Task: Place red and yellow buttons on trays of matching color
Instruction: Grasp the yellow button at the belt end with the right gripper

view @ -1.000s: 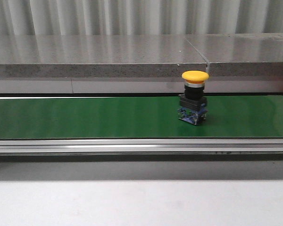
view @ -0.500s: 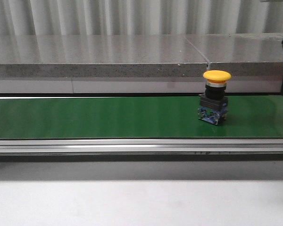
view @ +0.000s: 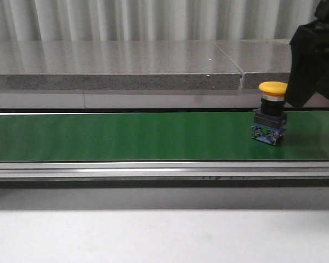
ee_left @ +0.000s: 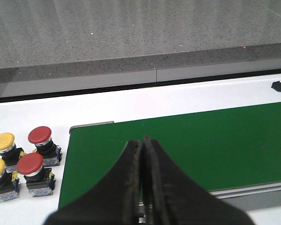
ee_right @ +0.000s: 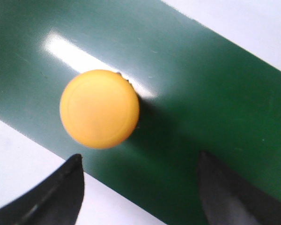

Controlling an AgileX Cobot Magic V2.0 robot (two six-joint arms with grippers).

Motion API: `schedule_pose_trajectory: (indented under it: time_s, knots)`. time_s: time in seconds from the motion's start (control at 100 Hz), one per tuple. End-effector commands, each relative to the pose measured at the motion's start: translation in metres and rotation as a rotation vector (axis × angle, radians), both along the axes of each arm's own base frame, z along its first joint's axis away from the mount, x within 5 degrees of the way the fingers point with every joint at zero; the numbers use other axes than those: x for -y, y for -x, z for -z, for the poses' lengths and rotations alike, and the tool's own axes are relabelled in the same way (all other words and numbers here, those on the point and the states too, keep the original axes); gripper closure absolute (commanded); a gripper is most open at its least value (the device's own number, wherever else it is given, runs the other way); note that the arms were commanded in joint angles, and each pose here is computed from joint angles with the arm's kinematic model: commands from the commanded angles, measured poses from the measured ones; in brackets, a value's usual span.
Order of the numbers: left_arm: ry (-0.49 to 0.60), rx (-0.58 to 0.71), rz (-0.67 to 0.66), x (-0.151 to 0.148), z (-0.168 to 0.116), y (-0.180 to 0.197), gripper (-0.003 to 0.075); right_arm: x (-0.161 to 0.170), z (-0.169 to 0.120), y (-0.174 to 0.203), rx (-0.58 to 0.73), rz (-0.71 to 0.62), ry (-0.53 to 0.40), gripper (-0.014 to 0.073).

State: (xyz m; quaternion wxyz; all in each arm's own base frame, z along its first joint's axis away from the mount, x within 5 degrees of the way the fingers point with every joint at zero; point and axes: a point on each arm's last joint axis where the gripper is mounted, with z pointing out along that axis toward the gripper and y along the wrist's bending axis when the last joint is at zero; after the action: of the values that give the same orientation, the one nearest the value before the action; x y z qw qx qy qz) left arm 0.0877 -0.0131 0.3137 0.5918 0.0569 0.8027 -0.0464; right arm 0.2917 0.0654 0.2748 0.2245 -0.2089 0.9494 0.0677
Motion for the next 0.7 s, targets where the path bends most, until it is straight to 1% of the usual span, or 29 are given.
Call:
schedule_pose_trajectory:
  time_s: [0.0, 0.19, 0.41, 0.48, 0.52, 0.54, 0.55, 0.6, 0.62, 0.63, 0.64, 0.69]
  knots:
    - [0.024, 0.101, 0.002, 0.001, -0.016, -0.002, 0.0740, -0.002, -0.012, -0.005, 0.075, 0.002, -0.024, 0.0085]
    - [0.024, 0.101, 0.002, 0.001, -0.016, -0.002, 0.0740, -0.003, -0.007, -0.013, 0.092, 0.012, -0.028, 0.0085]
    - [0.024, 0.101, 0.002, 0.001, -0.016, -0.002, 0.0740, -0.003, -0.008, -0.015, 0.123, 0.019, -0.033, 0.0095]
    - [0.024, 0.101, 0.002, 0.001, -0.016, -0.002, 0.0740, -0.003, -0.008, -0.015, 0.123, 0.019, -0.033, 0.0146]
    - [0.024, 0.101, 0.002, 0.001, -0.016, -0.002, 0.0740, -0.003, -0.008, -0.015, 0.122, 0.019, -0.033, 0.0198]
    - [0.024, 0.101, 0.002, 0.001, -0.016, -0.002, 0.0740, -0.003, -0.008, -0.015, 0.121, 0.019, -0.033, 0.0240]
    - [0.024, 0.101, 0.002, 0.001, -0.016, -0.002, 0.0740, -0.003, -0.008, -0.015, 0.121, 0.019, -0.033, 0.0240]
    - [0.024, 0.101, 0.002, 0.001, -0.016, -0.002, 0.0740, -0.003, -0.007, -0.015, 0.113, 0.017, -0.032, 0.0328]
    - [0.024, 0.101, 0.002, 0.001, -0.016, -0.002, 0.0740, -0.003, -0.007, -0.014, 0.111, 0.017, -0.032, 0.0350]
    - [0.024, 0.101, 0.002, 0.001, -0.016, -0.002, 0.0740, -0.003, -0.007, -0.014, 0.108, 0.016, -0.032, 0.0379]
    - [0.024, 0.101, 0.002, 0.001, -0.016, -0.002, 0.0740, -0.003, -0.007, -0.014, 0.106, 0.016, -0.031, 0.0379]
    - [0.024, 0.101, 0.002, 0.001, -0.016, -0.002, 0.0740, -0.003, -0.006, -0.013, 0.088, 0.012, -0.028, 0.0437]
